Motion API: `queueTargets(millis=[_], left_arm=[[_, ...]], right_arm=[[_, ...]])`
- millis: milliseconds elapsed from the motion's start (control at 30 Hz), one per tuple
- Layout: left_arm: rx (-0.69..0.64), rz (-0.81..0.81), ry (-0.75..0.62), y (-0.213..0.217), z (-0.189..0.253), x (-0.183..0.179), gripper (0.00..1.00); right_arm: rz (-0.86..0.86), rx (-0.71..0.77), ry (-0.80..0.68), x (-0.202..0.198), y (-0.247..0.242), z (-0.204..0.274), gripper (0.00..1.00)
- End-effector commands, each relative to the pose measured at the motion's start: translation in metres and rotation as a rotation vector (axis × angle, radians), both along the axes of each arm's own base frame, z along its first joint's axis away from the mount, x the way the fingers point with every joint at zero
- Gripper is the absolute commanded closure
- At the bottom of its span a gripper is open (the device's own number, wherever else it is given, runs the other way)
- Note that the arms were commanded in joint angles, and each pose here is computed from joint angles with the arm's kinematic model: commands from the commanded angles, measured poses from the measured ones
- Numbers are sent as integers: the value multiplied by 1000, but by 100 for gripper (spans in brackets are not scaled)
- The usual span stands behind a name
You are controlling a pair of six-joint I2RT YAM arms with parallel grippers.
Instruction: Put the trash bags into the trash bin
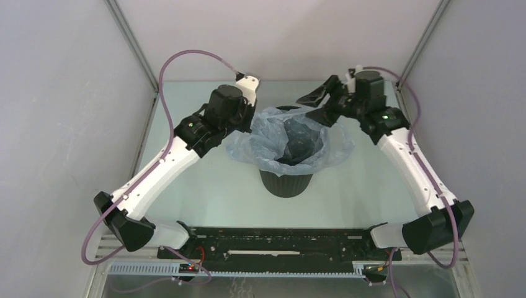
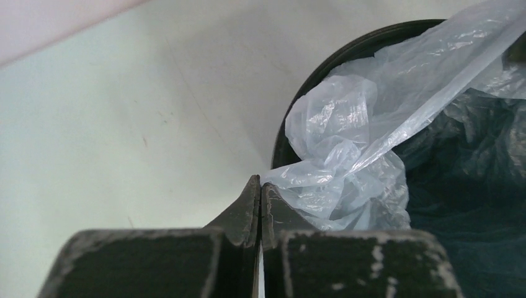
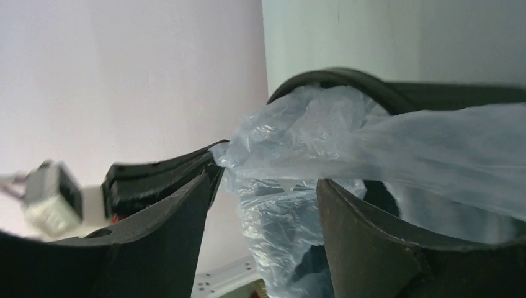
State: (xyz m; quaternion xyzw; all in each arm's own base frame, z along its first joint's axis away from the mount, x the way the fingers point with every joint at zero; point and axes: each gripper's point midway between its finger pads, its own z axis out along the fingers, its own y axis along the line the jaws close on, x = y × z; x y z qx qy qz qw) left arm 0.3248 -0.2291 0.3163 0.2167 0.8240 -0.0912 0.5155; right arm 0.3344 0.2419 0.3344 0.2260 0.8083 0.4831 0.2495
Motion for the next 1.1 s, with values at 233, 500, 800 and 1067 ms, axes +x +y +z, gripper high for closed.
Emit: queueTargets(millis=[233,500,800,1067], left_arm=[[-344,11,267,-20,-5,-1,100],[-424,16,343,-24,-12,1,100],[-453,38,369,-18,-15,9,100],[-481,37,412,-18,-20,15,100]], right_arm=[[507,-419,-856,-49,-49,47,22],[587,-604,-1077,-6,-65,25,29],[703,-520,-1074,12,-59,-6,40],[610,-506,-1007,40,-58,-10,51]])
